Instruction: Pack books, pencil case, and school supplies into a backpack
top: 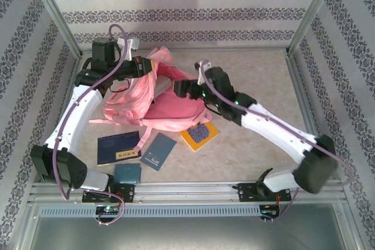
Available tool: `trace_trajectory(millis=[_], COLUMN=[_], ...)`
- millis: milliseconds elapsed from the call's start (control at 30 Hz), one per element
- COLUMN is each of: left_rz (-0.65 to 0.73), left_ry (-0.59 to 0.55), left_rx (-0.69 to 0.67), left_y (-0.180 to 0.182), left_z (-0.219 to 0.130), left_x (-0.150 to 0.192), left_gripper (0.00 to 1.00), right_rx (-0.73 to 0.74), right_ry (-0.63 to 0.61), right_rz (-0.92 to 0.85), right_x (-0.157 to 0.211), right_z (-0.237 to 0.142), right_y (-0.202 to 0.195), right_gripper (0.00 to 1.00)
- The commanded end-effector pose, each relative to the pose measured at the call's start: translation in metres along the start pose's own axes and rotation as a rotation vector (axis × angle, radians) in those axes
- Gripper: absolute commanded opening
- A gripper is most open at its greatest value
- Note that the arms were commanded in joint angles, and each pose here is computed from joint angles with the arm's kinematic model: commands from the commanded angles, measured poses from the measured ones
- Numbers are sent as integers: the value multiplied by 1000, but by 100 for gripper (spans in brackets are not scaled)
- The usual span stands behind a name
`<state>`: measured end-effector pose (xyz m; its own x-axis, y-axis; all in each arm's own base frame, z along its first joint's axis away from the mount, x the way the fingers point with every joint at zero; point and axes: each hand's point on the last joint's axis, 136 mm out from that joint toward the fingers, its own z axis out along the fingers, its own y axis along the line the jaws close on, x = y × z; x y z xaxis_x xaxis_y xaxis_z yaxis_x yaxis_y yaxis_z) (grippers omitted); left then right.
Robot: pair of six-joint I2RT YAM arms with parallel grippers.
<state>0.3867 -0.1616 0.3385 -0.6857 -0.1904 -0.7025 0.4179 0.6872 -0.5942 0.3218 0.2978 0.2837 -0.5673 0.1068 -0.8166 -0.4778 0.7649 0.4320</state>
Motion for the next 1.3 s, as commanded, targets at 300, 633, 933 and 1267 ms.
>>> trace_trajectory(millis=[300, 633, 933, 1267], left_rz=[99, 86, 84, 76], left_ry=[-103, -129, -141, -143], left_rx=[21, -10, -12, 4], left_y=[-17, -15, -15, -17], left_z=[-12, -23, -28, -28], left_x=[-24, -33, -34, -35], left_gripper=[0, 0, 0, 0], right_rx=[-524, -607, -485, -205], right_ry=[372, 690, 828, 929], right_rz=[-584, -773, -886, -972], right_x=[177, 306, 349, 358], right_z=[7, 73, 102, 91], right_y=[116, 177, 161, 81], right_gripper=[62, 63, 63, 59])
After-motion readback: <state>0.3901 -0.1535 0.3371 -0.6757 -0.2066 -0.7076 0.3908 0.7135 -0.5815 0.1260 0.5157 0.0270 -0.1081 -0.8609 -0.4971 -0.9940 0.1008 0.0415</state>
